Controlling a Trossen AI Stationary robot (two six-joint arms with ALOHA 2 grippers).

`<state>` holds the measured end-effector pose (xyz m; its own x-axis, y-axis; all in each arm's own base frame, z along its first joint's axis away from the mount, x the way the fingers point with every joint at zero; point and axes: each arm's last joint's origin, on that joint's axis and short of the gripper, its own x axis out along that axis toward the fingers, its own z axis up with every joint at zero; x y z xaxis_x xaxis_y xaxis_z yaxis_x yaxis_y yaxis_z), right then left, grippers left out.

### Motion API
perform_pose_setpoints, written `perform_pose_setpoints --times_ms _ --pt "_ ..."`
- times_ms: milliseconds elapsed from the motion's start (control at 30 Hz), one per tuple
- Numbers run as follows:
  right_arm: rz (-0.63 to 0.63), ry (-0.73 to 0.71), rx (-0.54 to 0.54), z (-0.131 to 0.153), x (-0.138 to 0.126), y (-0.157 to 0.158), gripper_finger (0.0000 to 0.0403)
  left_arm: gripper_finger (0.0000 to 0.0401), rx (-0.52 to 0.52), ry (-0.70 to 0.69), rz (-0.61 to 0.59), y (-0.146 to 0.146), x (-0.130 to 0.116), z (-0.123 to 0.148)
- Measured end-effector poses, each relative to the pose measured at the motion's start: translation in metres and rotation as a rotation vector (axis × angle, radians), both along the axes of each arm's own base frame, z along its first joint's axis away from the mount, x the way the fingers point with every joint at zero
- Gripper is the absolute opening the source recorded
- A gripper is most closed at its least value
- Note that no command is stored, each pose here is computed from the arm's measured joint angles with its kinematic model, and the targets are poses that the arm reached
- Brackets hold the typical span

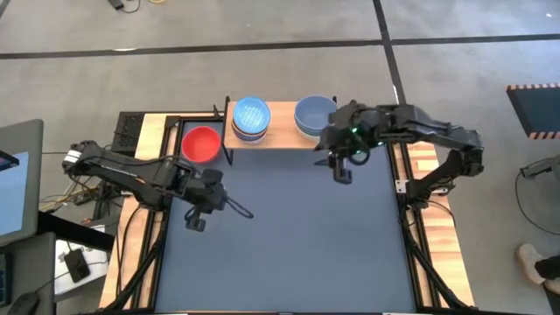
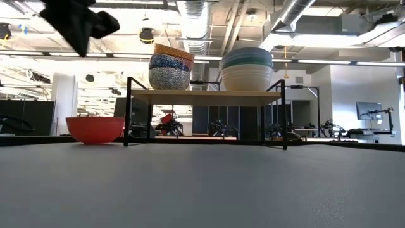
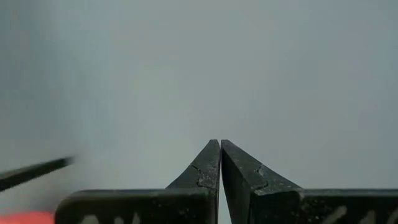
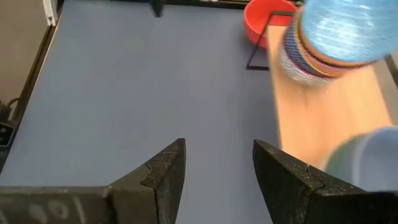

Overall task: Place and stack bowls onto a shelf
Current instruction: Stack the orange bowl on the top of the green bowl on the shelf

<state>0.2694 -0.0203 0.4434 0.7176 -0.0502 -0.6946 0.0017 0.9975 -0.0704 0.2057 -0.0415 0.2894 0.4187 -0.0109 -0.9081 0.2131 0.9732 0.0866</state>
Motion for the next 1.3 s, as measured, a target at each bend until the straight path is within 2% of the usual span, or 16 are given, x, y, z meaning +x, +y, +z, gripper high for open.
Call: perform_pose_setpoints --times_ms 133,233,400,467,533,667,800,933,1000,1133,1300 --pt "0.031 0.033 0.004 -0.010 0.015 0.009 0.0211 0.0000 0.144 -0.044 0.158 0.004 0.000 0.005" --pt "0.042 0.080 0.016 -0.019 0.022 0.015 0.0211 0.0000 0.232 -0.027 0.281 0.011 -0.004 0.004" --pt "0.057 0.157 0.007 -0.027 0.023 0.023 0.0211 0.0000 0.275 0.037 0.318 0.018 -0.017 0.005" --pt "0.045 0.159 -0.017 -0.027 0.023 0.025 0.0211 0.0000 0.264 -0.012 0.362 0.021 -0.021 0.009" --pt "0.029 0.165 -0.036 -0.028 0.024 0.025 0.0211 0.0000 0.238 -0.108 0.490 0.025 -0.023 0.006" --pt "0.012 0.165 -0.034 -0.028 0.023 0.026 0.0211 0.0000 0.156 -0.270 0.884 0.036 -0.035 -0.014" --pt "-0.007 0.173 -0.021 -0.028 0.022 0.026 0.0211 0.0013 0.020 -0.290 1.232 0.044 -0.051 -0.046" --pt "-0.014 0.173 -0.021 -0.028 0.022 0.024 0.0211 0.0051 -0.135 -0.308 1.600 0.052 -0.068 -0.068" --pt "-0.023 0.174 -0.021 -0.028 0.022 0.022 0.0211 0.0073 -0.161 -0.314 1.684 0.055 -0.074 -0.072" --pt "-0.033 0.175 -0.029 -0.028 0.022 0.015 0.0211 0.0122 -0.178 -0.380 1.757 0.063 -0.081 -0.067" --pt "-0.057 0.172 -0.031 -0.028 0.022 0.006 0.0211 0.0183 -0.145 -0.450 1.883 0.079 -0.093 -0.062"
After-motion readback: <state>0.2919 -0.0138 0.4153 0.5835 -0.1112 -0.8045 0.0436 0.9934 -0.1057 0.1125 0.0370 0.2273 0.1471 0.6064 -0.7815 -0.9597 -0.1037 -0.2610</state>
